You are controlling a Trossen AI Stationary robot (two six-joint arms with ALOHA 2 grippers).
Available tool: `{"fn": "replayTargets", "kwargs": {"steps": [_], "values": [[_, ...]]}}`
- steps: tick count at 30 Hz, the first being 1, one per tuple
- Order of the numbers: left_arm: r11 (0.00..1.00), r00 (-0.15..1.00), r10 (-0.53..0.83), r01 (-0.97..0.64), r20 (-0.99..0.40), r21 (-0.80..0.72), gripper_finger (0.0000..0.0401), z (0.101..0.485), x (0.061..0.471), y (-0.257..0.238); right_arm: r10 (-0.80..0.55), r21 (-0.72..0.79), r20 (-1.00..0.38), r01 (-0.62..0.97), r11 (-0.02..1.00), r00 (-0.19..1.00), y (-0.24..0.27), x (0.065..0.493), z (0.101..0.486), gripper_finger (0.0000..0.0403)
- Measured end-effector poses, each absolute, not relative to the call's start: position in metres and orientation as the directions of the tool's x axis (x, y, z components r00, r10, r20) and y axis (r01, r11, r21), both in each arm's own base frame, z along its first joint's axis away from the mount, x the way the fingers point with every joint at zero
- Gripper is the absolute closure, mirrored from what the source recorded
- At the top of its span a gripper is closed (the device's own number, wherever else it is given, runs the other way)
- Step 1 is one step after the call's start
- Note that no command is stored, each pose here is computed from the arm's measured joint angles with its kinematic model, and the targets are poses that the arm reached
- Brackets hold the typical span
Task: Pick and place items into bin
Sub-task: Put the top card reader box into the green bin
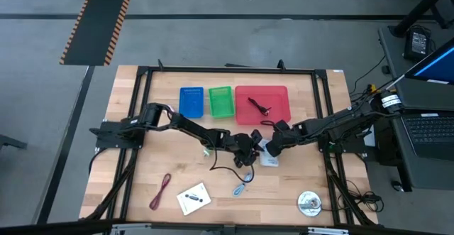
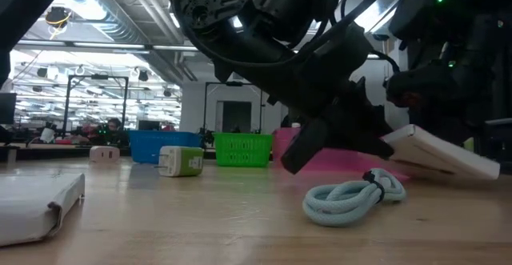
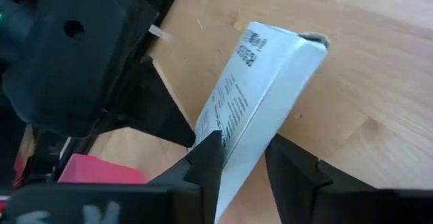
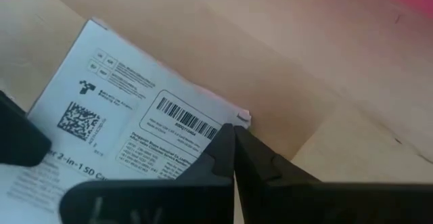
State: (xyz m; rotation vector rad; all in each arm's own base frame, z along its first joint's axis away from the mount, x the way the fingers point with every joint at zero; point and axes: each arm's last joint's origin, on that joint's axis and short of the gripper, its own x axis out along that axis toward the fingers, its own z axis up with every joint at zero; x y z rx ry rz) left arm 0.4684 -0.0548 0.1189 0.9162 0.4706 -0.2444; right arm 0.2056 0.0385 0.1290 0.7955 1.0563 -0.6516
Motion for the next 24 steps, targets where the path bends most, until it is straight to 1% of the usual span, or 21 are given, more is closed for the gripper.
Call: {"fn": "replayTargets", "kwargs": {"steps": [10,16,21,24], "values": [[0.588,0.874,0.008,0.388,-0.485,0.709,0.0348,0.12,0.469,-0.055,-0.1,0.252,-0.924,0.784,0.567,0.369,0.038,0.206,0.13,0.0403],[0.606,0.876,0.028,0.369,-0.482,0.705,0.0354,0.121,0.468,-0.058,-0.096,0.251,-0.92,0.758,0.602,0.381,0.038,0.206,0.132,0.0403],[0.599,0.873,0.098,0.332,-0.478,0.729,0.0355,0.129,0.465,-0.062,-0.075,0.278,-0.913,0.746,0.604,0.401,0.038,0.203,0.139,0.0403],[0.615,0.871,0.108,0.32,-0.479,0.721,0.0356,0.134,0.464,-0.061,-0.071,0.281,-0.91,0.734,0.618,0.409,0.038,0.201,0.142,0.0403]]}}
